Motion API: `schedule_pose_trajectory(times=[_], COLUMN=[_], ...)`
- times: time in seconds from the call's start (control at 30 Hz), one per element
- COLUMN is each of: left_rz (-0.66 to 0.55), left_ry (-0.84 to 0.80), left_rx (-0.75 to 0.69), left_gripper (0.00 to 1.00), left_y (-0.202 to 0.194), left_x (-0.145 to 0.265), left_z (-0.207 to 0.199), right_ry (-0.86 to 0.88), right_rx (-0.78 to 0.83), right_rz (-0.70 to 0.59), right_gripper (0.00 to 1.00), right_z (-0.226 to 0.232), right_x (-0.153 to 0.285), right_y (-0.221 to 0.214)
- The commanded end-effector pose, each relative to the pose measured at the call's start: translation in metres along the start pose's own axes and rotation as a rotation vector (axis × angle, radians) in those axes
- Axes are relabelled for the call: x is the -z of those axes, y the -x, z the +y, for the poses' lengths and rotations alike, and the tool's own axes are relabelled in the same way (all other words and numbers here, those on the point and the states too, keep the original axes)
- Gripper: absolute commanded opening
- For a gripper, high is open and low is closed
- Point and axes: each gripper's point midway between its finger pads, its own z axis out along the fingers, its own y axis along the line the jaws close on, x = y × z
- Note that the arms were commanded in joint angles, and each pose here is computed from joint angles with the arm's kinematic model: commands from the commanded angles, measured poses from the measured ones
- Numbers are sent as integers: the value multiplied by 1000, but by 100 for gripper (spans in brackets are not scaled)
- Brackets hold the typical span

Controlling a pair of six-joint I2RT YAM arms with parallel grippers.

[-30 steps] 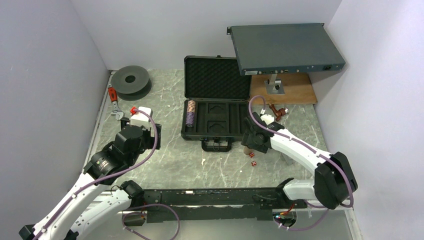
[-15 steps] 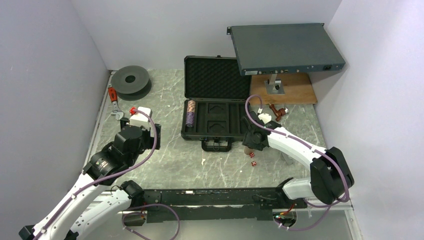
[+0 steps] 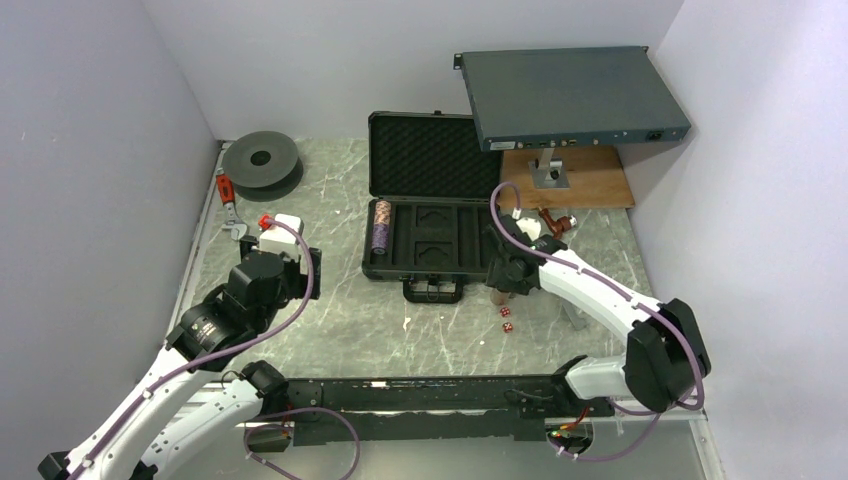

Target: Pack up texas hold em set

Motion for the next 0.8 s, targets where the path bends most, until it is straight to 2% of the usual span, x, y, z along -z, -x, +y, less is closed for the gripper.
schedule_pose_trajectory(times=[0.0, 0.23, 0.43, 0.63, 0.77], left_rz=[-26, -32, -47, -93, -135], left_ry=[5, -5, -44, -112, -196], left_rx=[7, 6, -3, -7, -13], left_gripper=[90, 90, 88, 88, 86], left_y=[6, 8, 10, 17, 24], left_x=[-1, -1, 1, 7, 14], left_z=[1, -1, -6, -14, -25], right_ry=[120, 297, 441, 746, 852], right_rx=[60, 146, 125, 154, 205], right_rz=[-64, -146, -242, -386, -426], right_gripper=[0, 0, 0, 0, 0], right_z=[21, 47, 74, 123, 143], right_x=[36, 70, 99, 142, 163], right_y=[32, 54, 80, 105, 115])
